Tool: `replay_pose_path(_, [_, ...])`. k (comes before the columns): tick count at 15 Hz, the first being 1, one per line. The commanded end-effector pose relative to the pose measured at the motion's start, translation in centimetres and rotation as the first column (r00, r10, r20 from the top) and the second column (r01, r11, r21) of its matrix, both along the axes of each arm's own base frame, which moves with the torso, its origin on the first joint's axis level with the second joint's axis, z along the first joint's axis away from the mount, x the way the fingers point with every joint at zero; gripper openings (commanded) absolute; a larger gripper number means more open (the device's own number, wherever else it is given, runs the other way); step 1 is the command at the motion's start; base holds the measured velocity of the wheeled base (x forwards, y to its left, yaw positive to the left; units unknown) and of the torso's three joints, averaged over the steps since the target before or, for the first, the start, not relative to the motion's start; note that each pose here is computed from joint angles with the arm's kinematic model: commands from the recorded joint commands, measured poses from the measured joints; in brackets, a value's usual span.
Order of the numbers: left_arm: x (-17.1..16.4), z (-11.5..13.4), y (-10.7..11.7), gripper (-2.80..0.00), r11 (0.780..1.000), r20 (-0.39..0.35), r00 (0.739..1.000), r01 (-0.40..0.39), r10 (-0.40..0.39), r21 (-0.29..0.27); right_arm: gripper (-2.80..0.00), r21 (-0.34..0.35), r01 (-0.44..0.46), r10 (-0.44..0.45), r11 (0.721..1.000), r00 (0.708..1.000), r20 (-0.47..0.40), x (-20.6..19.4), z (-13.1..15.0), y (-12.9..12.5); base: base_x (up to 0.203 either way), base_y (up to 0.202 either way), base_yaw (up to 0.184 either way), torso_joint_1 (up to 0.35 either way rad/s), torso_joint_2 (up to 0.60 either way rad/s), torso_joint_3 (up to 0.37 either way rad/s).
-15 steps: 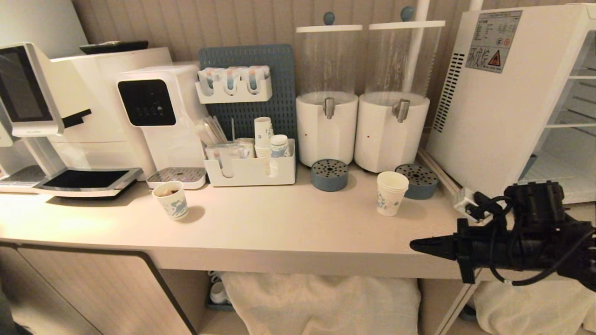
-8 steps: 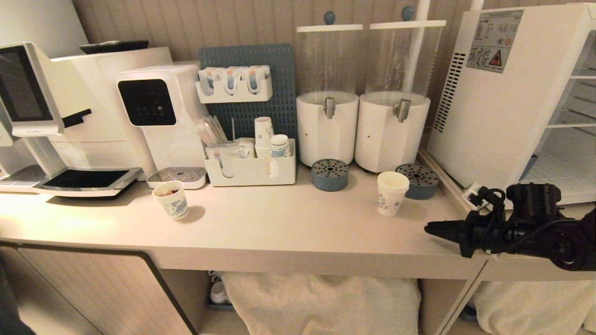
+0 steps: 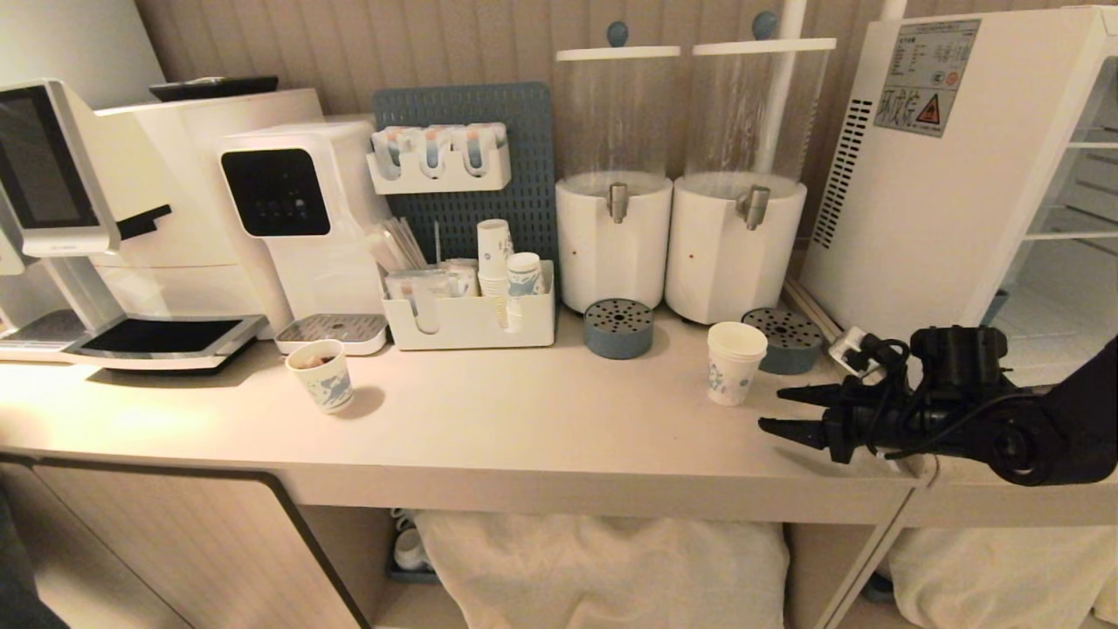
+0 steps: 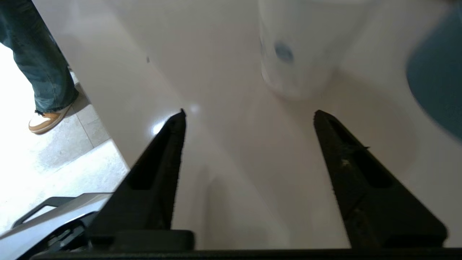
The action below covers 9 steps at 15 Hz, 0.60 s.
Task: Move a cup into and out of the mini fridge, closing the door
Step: Put the paper cup in the freezer
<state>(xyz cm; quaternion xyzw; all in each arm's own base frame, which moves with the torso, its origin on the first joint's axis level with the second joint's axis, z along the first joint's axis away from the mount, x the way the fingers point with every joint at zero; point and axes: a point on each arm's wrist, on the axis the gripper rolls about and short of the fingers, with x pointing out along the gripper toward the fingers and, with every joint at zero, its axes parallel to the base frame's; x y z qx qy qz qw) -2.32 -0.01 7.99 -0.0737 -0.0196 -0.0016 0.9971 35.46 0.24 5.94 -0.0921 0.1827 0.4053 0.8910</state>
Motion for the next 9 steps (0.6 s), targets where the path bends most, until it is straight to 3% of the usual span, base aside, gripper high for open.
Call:
replay_pose_path(1, [0.0,0.0,0.0,-2.8,1.0,0.001,1.0,0.0,0.0,-0.001,0.0,-0.002,-0.012,0.012,1.0,0.999,0.03,1.0,0.1,0.2,0.0,0.0,0.0,0.0,0.0,0.0])
replay_pose_path(9, [0.0,0.0,0.0,-2.8,1.0,0.001,1.0,0.0,0.0,-0.003,0.0,-0.004,-0.013,0.013,1.0,0.999,0.044,5.9,-1.4,0.0,0.0,0.0,0.0,0.0,0.0,0.0])
